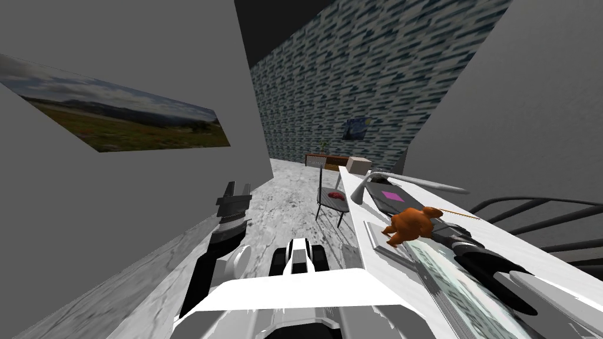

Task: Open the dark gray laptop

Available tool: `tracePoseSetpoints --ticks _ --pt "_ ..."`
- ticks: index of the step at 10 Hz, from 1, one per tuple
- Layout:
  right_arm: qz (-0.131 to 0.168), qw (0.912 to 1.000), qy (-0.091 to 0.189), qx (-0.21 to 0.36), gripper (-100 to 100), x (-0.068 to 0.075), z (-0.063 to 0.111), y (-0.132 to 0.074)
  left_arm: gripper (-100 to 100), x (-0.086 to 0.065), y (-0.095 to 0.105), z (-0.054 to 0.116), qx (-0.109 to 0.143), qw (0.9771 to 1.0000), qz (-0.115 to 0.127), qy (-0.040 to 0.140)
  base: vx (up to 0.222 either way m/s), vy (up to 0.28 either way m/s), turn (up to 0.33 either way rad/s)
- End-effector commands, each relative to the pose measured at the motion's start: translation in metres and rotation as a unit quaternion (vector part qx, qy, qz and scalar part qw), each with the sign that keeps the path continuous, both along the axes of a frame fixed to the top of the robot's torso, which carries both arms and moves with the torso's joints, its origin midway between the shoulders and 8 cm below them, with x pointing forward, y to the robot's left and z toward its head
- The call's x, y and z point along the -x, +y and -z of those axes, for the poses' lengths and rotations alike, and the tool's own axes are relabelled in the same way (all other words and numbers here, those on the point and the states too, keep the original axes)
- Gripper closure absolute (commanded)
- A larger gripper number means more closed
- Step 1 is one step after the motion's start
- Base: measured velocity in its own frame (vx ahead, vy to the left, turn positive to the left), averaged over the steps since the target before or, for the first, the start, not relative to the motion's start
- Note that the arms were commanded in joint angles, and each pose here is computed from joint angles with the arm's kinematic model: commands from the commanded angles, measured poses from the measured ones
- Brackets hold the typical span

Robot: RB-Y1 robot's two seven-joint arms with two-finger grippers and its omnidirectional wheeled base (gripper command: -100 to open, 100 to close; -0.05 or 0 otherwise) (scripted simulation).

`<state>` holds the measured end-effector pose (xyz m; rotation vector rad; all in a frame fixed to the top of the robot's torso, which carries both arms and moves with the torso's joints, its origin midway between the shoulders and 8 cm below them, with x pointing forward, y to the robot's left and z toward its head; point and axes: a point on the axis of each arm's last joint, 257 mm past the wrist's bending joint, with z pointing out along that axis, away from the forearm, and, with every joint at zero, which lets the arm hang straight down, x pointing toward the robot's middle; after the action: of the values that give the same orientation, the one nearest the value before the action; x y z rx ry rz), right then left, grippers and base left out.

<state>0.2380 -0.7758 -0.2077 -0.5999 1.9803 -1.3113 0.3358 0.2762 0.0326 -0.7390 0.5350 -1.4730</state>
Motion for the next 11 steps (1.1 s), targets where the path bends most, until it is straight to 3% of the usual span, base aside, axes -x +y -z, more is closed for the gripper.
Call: tracePoseSetpoints --ticks 1,2,3,4,5,7,8,9,10,11 --pt "-0.009 1.0000 0.003 0.002 -100 -0.020 -0.003 -0.008 0 0.000 0.000 0.000 0.000 1.0000 0.000 0.000 -0.075 0.048 0.055" --pt "0.003 1.0000 0.003 -0.002 -100 -0.015 0.001 -0.016 0 0.000 0.000 0.000 0.000 1.0000 0.000 0.000 -0.072 0.048 0.028" --pt "-0.009 0.9999 0.004 0.002 -100 -0.032 -0.006 -0.017 0 0.000 0.000 0.000 0.000 1.0000 0.000 0.000 -0.106 0.053 0.049" --pt "0.006 1.0000 0.005 -0.003 -100 -0.025 0.000 -0.027 0 0.000 0.000 0.000 0.000 1.0000 0.000 0.000 -0.084 0.028 0.033" --pt "-0.006 1.0000 0.006 0.003 -100 -0.041 -0.009 -0.028 0 0.000 0.000 0.000 0.000 1.0000 0.000 0.000 -0.088 0.036 0.044" --pt "0.009 0.9999 0.006 -0.003 -100 -0.035 -0.004 -0.037 0 0.000 0.000 0.000 0.000 1.0000 0.000 0.000 -0.046 0.024 0.018" --pt "-0.002 1.0000 0.005 0.003 -100 -0.052 -0.015 -0.039 0 0.000 0.000 0.000 0.000 1.0000 0.000 0.000 -0.051 0.029 0.046" --pt "0.011 0.9999 0.006 -0.001 -100 -0.045 -0.010 -0.047 0 0.000 0.000 0.000 0.000 1.0000 0.000 0.000 -0.058 0.030 0.043" --pt "0.003 1.0000 0.005 0.005 -100 -0.060 -0.022 -0.050 0 0.000 0.000 0.000 0.000 1.0000 0.000 0.000 -0.077 0.042 0.063" --pt "0.011 0.9999 0.004 0.001 -100 -0.057 -0.020 -0.055 0 0.000 0.000 0.000 0.000 1.0000 0.000 0.000 -0.067 0.045 0.029"
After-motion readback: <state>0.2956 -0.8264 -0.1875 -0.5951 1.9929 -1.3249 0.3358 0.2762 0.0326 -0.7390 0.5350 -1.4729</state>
